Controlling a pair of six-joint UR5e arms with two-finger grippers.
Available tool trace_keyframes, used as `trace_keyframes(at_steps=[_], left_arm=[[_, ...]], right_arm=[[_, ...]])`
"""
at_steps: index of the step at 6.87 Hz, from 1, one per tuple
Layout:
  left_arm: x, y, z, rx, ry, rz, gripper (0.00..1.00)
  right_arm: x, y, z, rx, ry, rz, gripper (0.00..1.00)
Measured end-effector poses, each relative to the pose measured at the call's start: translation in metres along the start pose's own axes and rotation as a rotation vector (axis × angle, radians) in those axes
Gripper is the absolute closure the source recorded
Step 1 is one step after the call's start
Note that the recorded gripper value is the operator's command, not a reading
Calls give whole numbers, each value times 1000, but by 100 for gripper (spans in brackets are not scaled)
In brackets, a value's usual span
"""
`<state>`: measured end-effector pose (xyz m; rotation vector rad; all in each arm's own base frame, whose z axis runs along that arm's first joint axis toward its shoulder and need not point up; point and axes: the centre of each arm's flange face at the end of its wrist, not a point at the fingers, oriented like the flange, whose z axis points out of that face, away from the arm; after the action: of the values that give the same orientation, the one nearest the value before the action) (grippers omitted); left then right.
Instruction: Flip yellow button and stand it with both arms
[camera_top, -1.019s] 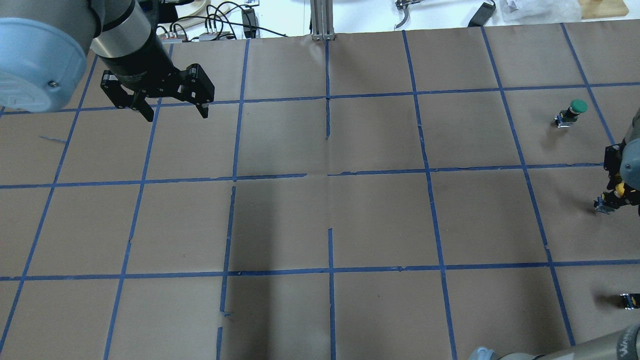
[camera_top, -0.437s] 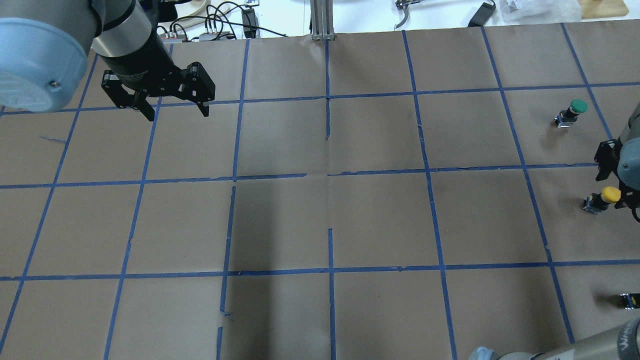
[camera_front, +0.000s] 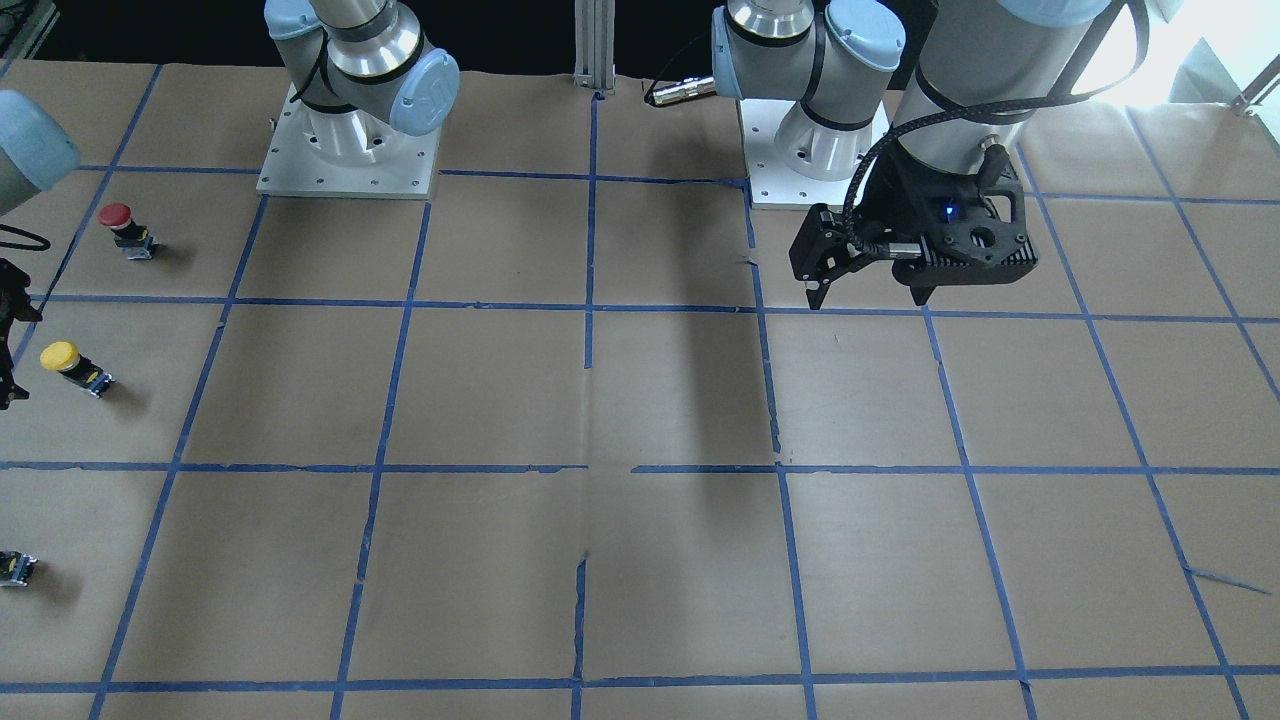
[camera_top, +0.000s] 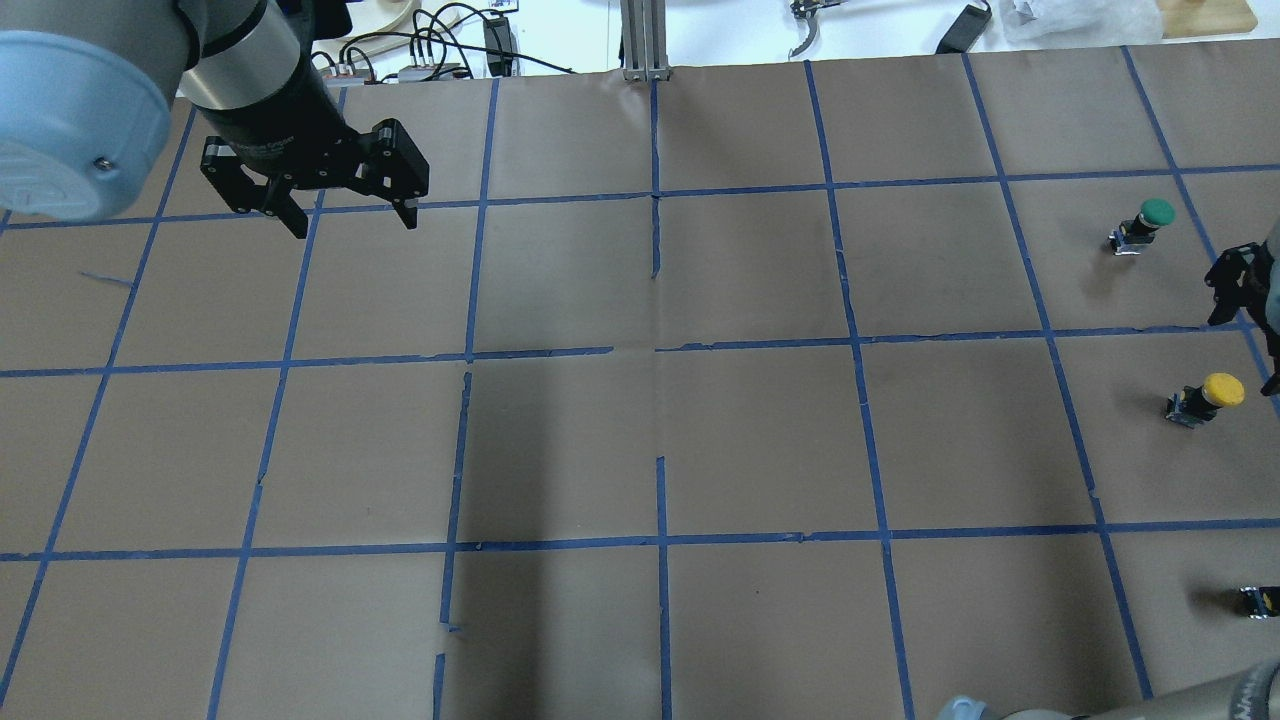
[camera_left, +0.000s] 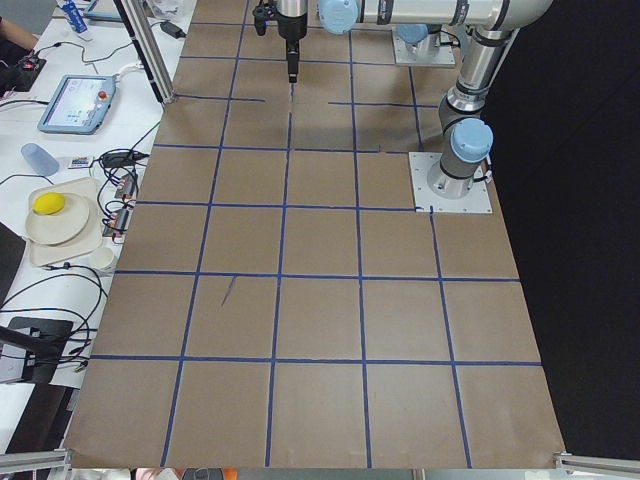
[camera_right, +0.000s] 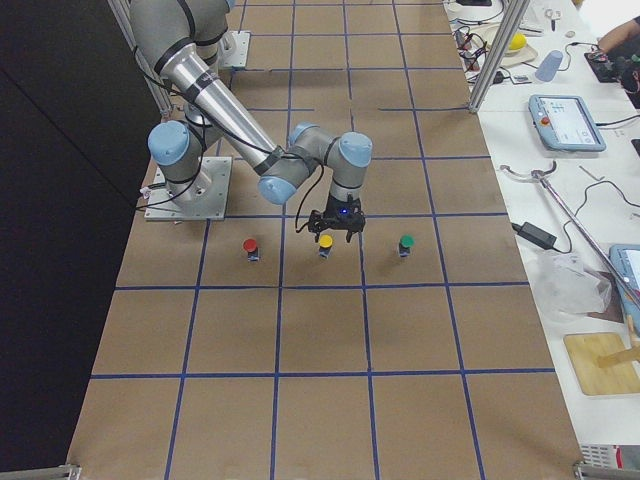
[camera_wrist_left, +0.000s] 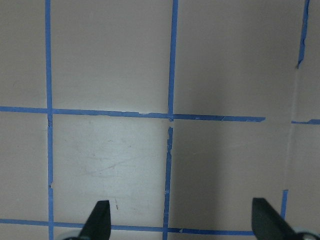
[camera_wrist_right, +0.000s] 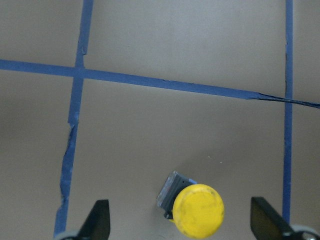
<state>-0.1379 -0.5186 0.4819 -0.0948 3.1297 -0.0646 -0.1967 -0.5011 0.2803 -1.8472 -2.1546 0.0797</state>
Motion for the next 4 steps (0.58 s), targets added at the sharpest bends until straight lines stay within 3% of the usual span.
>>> trace_keyframes(at_steps=[2,4], left_arm=[[0,0,-1,3,-1,-1,0],[-1,0,-2,5,-1,-3,0]], right_arm=[[-21,24,-80,11,-5,-113,0],[-30,76,-144,39,-49,-239,0]])
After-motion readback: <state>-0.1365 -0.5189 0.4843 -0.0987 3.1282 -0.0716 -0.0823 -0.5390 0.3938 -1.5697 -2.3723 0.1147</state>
